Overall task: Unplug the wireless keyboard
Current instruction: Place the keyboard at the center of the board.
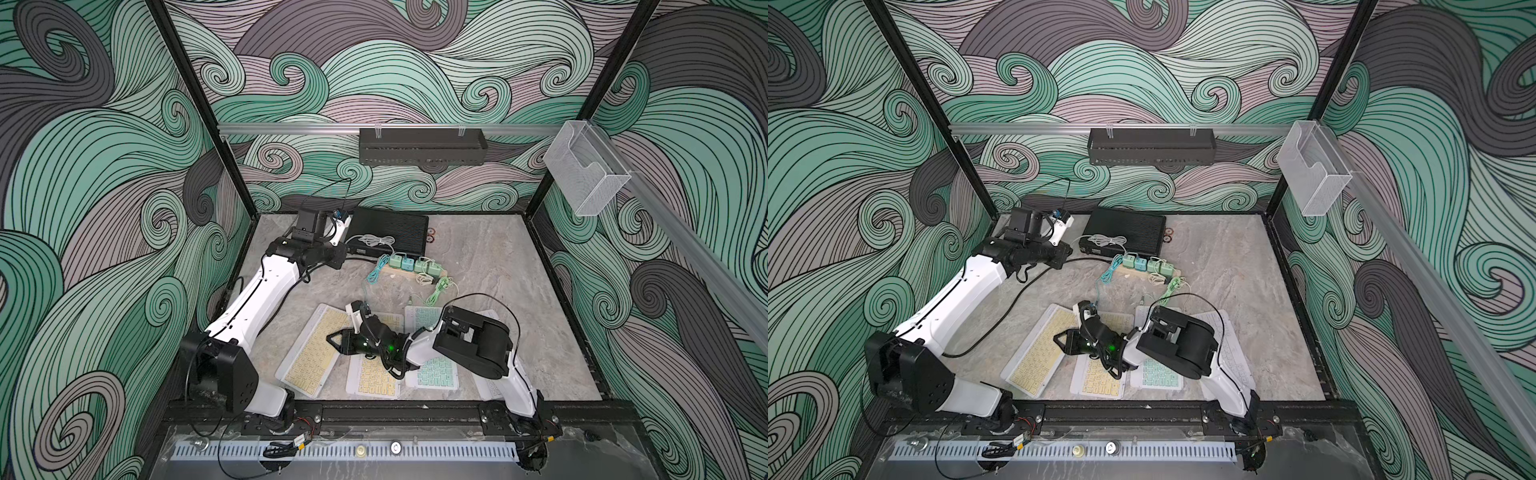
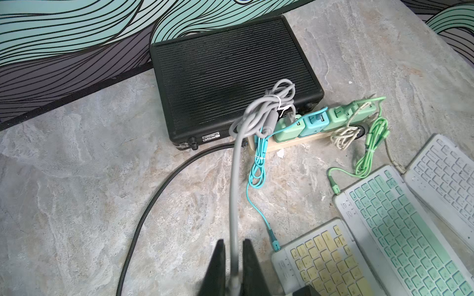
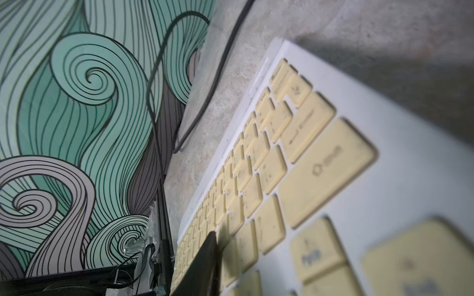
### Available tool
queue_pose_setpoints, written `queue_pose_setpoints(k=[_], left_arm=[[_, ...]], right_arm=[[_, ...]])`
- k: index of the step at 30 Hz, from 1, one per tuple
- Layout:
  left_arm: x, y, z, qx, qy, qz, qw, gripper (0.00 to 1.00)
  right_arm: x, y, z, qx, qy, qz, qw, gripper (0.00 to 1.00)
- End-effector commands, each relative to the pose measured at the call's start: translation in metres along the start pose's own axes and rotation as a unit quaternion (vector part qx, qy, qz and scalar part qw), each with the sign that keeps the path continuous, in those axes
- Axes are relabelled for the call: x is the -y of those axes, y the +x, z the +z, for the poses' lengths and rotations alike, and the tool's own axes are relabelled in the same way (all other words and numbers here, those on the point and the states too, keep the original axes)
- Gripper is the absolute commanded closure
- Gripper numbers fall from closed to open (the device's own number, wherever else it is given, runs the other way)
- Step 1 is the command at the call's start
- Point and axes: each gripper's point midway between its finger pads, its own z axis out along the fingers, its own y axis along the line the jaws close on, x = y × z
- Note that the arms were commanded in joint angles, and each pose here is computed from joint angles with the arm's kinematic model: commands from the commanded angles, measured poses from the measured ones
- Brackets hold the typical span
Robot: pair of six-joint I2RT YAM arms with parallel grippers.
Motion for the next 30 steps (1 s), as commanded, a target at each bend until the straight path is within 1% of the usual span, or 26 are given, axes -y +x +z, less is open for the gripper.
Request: queue_pose_setpoints(k=[1,5,9,11,17,20,23,25,26,27,30], left_arm=[[0.001,-0.013,-0.009,0.014,-0.001,0.000,1.000,1.00],[0.001,-0.012,-0.009,0.013,-0.001,0.000,1.000,1.00],[0.001,-0.012,-0.009,0.013,-0.002,0.000,1.000,1.00],[0.001,-0.013,-0.009,0.013,-0.001,0.000,1.000,1.00],[0.001,-0.014,-0.011,0.016,0.000,0.000,1.000,1.00],[0.002,-0.013,-0.011,0.016,0.001,-0.001,1.000,1.00],[0.002,-0.014,-0.011,0.017,0.002,0.000,1.000,1.00],[0.002,-0.014,-0.010,0.016,0.002,0.001,1.000,1.00],[0.002,-0.014,-0.011,0.016,0.003,0.000,1.000,0.99],[0.002,-0.015,-0.012,0.017,0.003,0.000,1.000,0.94],[0.004,-0.015,-0.016,0.022,0.005,0.002,1.000,0.89]], right_arm=[[0.039,0.021,-0.004,-0.037,0.068,-0.015,0.997,0.55],[0.036,0.011,-0.011,-0.035,0.088,-0.040,0.995,0.45],[0.037,-0.002,-0.020,-0.039,0.136,-0.083,0.986,0.36],[0.040,-0.008,-0.025,-0.037,0.151,-0.093,0.983,0.33],[0.039,-0.023,-0.038,-0.023,0.155,-0.104,0.982,0.31],[0.026,-0.032,-0.048,-0.011,0.146,-0.120,0.982,0.32],[0.003,-0.051,-0.070,0.018,0.134,-0.151,0.979,0.32],[-0.015,-0.066,-0.092,0.036,0.131,-0.173,0.975,0.34],[-0.023,-0.072,-0.103,0.043,0.131,-0.184,0.973,0.35],[-0.032,-0.080,-0.117,0.053,0.133,-0.197,0.970,0.35],[-0.052,-0.099,-0.167,0.080,0.157,-0.237,0.955,0.34]])
